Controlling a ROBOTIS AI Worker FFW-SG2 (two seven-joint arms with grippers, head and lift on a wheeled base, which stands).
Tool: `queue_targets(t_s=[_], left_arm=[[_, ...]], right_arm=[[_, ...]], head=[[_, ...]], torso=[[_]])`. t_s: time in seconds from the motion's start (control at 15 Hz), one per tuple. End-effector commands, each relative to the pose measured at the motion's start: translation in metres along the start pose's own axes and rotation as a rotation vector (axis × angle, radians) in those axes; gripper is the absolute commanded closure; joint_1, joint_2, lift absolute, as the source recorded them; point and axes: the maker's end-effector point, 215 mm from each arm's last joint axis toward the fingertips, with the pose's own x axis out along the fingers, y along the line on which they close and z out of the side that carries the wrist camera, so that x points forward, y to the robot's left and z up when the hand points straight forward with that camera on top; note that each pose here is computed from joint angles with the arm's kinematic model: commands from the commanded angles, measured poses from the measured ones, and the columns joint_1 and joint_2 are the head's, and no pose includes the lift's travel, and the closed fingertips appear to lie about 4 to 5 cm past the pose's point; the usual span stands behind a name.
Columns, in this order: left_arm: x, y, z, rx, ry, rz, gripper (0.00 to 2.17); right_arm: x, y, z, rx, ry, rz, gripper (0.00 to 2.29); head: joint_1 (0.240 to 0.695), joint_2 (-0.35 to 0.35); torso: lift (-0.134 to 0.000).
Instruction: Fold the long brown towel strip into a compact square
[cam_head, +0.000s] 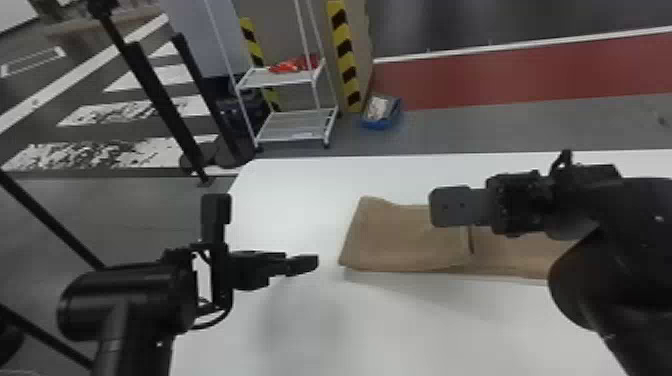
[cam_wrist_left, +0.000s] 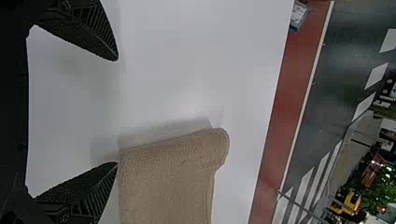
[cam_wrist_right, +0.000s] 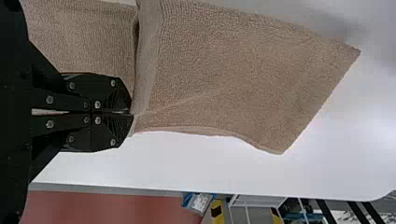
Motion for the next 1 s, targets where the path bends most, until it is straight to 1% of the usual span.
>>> queue_targets(t_s=[0.0,0.2,0.27,0.4,0.47,0.53,0.67,0.73,0.87,0.93], left_arm=[[-0.001,0.002,0.001,0.002,-0.001,0.003,0.09],[0.001,0.001,0.0,0.001,-0.005,0.0,0.09],[0.001,0.002,0.002,0.006,-0.008,0.001,0.09],[0.0,0.002,0.005,0.008,-0.014,0.002,0.09],[-0.001,0.002,0.007,0.011,-0.018,0.001,0.08],[-0.002,0.003,0.009,0.013,-0.021,0.003,0.08],[-0.002,-0.001,0.011,0.014,-0.024,-0.003,0.08],[-0.002,-0.003,0.011,0.012,-0.023,-0.005,0.08],[-0.005,-0.006,0.014,0.02,-0.029,-0.007,0.08],[-0.006,-0.007,0.015,0.023,-0.03,-0.007,0.08]], right_arm=[[-0.01,-0.01,-0.008,0.032,-0.003,-0.029,1.17],[-0.002,0.006,-0.015,0.042,-0.001,-0.014,1.17],[-0.009,-0.002,-0.022,0.061,0.001,-0.036,1.17],[-0.034,-0.024,-0.021,0.105,-0.032,-0.085,1.17],[-0.045,-0.029,-0.021,0.119,-0.047,-0.097,1.17],[-0.047,-0.028,-0.025,0.132,-0.046,-0.102,1.17],[-0.033,-0.012,-0.037,0.145,-0.031,-0.079,1.17],[-0.033,-0.013,-0.039,0.15,-0.031,-0.084,1.17],[-0.058,-0.04,-0.047,0.176,-0.034,-0.15,1.17],[-0.066,-0.045,-0.049,0.185,-0.038,-0.163,1.17]], head=[[0.695,0.321],[0.695,0.312],[0.695,0.309],[0.695,0.302],[0.695,0.299],[0.695,0.296],[0.695,0.291],[0.695,0.284],[0.695,0.275],[0.695,0.271]], torso=[[-0.125],[-0.125],[-0.125],[-0.125],[-0.125],[-0.125],[-0.125],[-0.125],[-0.125],[-0.125]])
